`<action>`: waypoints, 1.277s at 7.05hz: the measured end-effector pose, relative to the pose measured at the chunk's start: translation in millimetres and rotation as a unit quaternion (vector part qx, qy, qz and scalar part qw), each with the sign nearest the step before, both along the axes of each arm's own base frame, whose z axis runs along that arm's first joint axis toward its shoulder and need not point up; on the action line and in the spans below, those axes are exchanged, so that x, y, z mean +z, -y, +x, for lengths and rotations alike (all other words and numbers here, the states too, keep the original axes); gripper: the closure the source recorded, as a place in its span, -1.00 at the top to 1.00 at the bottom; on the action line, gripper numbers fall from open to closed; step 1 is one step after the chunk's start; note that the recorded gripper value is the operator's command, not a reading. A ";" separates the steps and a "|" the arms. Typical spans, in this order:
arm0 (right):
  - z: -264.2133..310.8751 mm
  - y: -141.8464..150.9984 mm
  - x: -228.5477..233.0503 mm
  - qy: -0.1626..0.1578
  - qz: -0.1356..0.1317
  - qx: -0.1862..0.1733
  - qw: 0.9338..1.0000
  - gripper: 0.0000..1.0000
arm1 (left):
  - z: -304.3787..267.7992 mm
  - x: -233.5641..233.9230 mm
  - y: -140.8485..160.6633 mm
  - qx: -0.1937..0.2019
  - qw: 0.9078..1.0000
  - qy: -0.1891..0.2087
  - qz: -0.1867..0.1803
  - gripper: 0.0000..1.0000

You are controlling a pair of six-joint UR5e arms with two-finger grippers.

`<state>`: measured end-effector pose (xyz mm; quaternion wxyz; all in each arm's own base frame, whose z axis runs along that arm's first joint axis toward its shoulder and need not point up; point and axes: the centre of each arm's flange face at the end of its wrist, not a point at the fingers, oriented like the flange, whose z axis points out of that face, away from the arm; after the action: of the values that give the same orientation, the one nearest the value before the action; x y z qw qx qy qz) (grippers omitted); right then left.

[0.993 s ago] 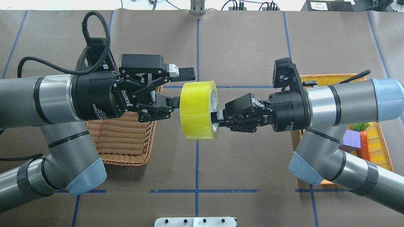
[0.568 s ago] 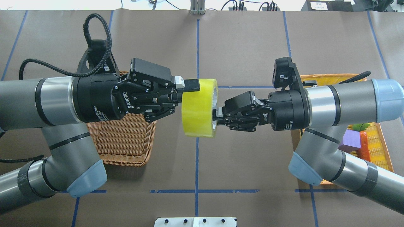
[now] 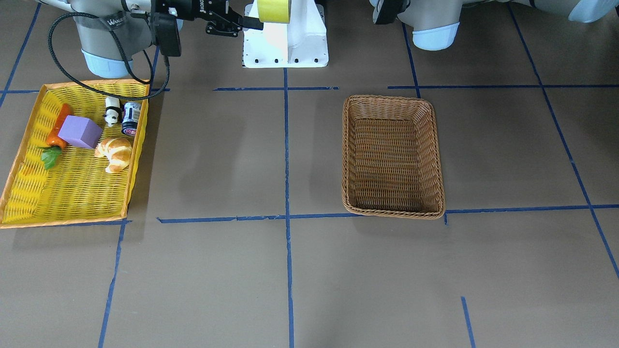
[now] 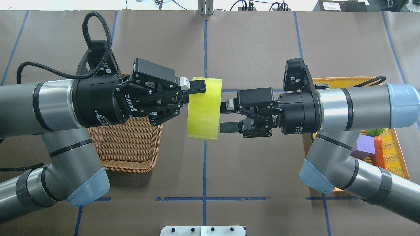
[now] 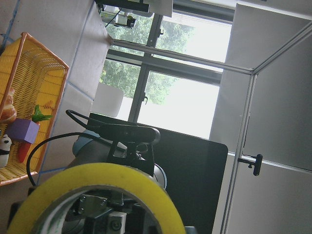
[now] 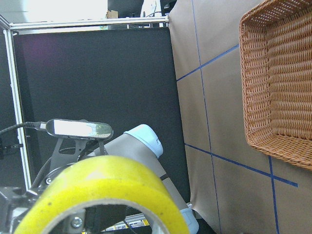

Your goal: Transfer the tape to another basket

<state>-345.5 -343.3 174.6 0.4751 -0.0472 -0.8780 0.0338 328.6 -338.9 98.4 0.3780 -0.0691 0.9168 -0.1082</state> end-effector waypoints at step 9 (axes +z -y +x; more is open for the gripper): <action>67.2 25.7 125.7 -0.124 -0.013 0.058 0.991 1.00 | -15.2 65.6 9.4 -0.115 0.961 0.252 0.006 -1.00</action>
<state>-278.3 -369.1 300.3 0.5766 0.0023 -0.8133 0.0782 313.4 -348.3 164.0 0.5822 0.0686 0.7944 -0.1591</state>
